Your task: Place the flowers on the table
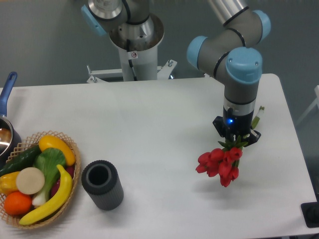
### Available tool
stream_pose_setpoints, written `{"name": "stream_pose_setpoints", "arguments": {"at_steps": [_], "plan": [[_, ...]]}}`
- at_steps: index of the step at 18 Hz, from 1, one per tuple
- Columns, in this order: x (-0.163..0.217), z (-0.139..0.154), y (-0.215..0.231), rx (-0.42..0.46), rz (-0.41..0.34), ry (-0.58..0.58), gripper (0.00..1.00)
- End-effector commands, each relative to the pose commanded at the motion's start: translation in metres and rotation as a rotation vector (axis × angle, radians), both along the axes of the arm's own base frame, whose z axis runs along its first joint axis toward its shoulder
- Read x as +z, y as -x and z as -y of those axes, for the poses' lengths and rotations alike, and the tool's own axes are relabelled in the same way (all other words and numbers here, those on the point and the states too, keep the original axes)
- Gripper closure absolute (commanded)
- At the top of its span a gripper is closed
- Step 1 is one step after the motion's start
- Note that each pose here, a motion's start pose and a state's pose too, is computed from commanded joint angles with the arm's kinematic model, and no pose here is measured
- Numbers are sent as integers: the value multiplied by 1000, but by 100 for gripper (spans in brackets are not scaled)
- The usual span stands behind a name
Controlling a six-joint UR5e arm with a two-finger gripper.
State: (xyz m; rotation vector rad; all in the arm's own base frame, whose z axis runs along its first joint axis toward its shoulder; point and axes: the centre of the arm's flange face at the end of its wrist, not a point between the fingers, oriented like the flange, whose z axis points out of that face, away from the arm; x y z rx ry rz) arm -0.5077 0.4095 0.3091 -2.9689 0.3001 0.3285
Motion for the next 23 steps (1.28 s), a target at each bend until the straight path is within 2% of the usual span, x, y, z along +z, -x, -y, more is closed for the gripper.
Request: {"name": "stream_pose_setpoints", "arguments": {"at_steps": [7, 10, 11, 14, 15, 16, 21, 23], "plan": [[-17, -18, -3, -12, 17, 3, 93], [-31, -32, -4, 25, 40, -2, 89], [-32, -47, -9, 10, 38, -3, 83], [-33, -63, -8, 31, 42, -20, 47], [-33, -63, -8, 30, 42, -23, 14], [-33, -63, -8, 36, 43, -24, 0], [-33, -62, -8, 45, 4, -42, 0], [-31, -48, 0, 62, -1, -44, 0]]}}
